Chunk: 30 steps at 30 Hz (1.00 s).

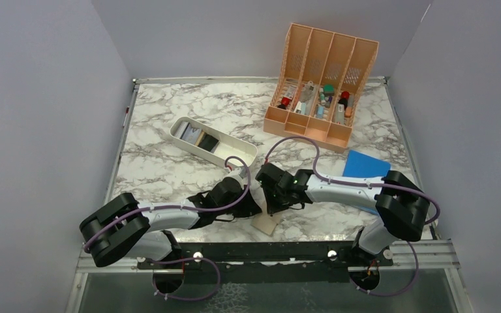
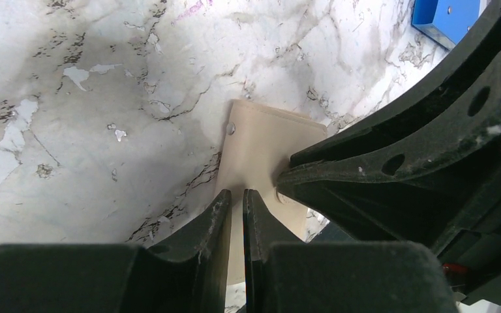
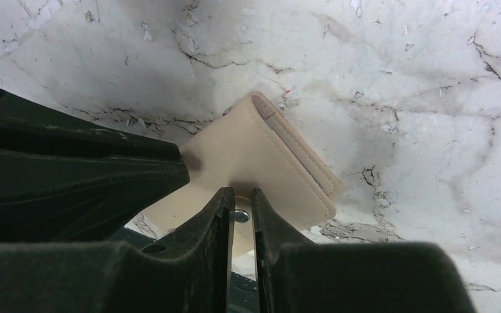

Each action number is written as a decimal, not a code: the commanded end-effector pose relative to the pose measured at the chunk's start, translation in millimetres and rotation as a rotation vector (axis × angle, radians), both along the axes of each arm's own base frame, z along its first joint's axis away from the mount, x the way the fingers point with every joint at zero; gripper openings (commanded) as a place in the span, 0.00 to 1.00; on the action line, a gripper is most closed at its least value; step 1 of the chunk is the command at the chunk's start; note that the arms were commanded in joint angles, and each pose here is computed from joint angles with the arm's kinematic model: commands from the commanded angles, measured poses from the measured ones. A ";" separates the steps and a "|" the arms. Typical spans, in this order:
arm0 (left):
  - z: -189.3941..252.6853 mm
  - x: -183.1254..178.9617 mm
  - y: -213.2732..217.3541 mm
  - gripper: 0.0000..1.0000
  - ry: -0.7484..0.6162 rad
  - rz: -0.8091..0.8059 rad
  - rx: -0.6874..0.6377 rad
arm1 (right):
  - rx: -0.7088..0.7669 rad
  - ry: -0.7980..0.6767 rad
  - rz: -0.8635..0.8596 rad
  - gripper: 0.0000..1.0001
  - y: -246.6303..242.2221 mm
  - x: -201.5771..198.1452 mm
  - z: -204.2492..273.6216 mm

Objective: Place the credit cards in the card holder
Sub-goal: Close the card holder at the center of the board.

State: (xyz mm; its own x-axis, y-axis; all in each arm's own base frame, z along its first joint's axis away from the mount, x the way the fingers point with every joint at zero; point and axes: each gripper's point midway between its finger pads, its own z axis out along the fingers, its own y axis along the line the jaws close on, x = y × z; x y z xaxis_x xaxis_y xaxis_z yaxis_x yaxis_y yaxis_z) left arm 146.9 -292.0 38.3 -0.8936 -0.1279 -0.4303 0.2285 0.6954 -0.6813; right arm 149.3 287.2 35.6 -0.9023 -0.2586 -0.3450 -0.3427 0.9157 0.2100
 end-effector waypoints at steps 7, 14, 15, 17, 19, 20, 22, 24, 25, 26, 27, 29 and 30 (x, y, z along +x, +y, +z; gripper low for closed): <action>-5.0 -1.0 0.0 0.16 0.002 0.000 0.006 | 0.060 0.003 0.027 0.19 2.1 -6.5 14.8; 11.3 6.7 -0.9 0.15 -0.041 0.008 0.011 | 0.041 -0.110 -0.042 0.25 -8.7 12.6 38.0; 16.5 8.7 -0.4 0.16 -0.055 0.011 0.015 | 0.045 -0.138 -0.055 0.27 -10.9 16.5 45.5; 32.4 15.5 1.8 0.16 -0.100 0.024 0.023 | 0.069 -0.194 -0.079 0.31 -14.9 23.1 62.1; 50.4 24.3 6.7 0.17 -0.155 0.051 0.039 | 0.101 -0.243 -0.101 0.33 -19.2 27.4 77.5; 60.0 27.9 8.8 0.18 -0.183 0.060 0.042 | 0.117 -0.263 -0.108 0.33 -20.7 28.9 83.8; 78.2 33.0 12.3 0.19 -0.229 0.077 0.037 | 0.149 -0.290 -0.101 0.34 -20.9 29.9 90.6; 93.2 34.8 11.6 0.19 -0.255 0.084 0.008 | 0.177 -0.277 -0.076 0.34 -17.4 25.1 87.8; 97.8 34.4 10.0 0.19 -0.257 0.083 -0.009 | 0.191 -0.260 -0.061 0.33 -14.5 21.8 83.8; 99.6 32.7 7.8 0.19 -0.248 0.078 -0.025 | 0.196 -0.242 -0.049 0.32 -12.3 18.4 79.0; 98.7 30.3 5.4 0.18 -0.234 0.070 -0.037 | 0.197 -0.222 -0.041 0.32 -10.5 15.3 74.0; 90.6 24.3 0.3 0.14 -0.196 0.051 -0.056 | 0.180 -0.183 -0.040 0.31 -9.2 11.0 61.4; 84.8 21.0 -1.9 0.12 -0.175 0.041 -0.065 | 0.171 -0.169 -0.033 0.30 -8.5 9.6 55.9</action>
State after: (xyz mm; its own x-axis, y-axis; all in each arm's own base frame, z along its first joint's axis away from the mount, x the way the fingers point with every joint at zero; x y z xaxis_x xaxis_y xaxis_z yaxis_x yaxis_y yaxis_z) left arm 178.6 -292.7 146.7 -0.7539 -0.2308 -0.6151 0.3460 0.6564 -0.6704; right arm 166.8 274.8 115.2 -0.8056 -0.1198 -0.5802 -0.3504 0.8861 0.3034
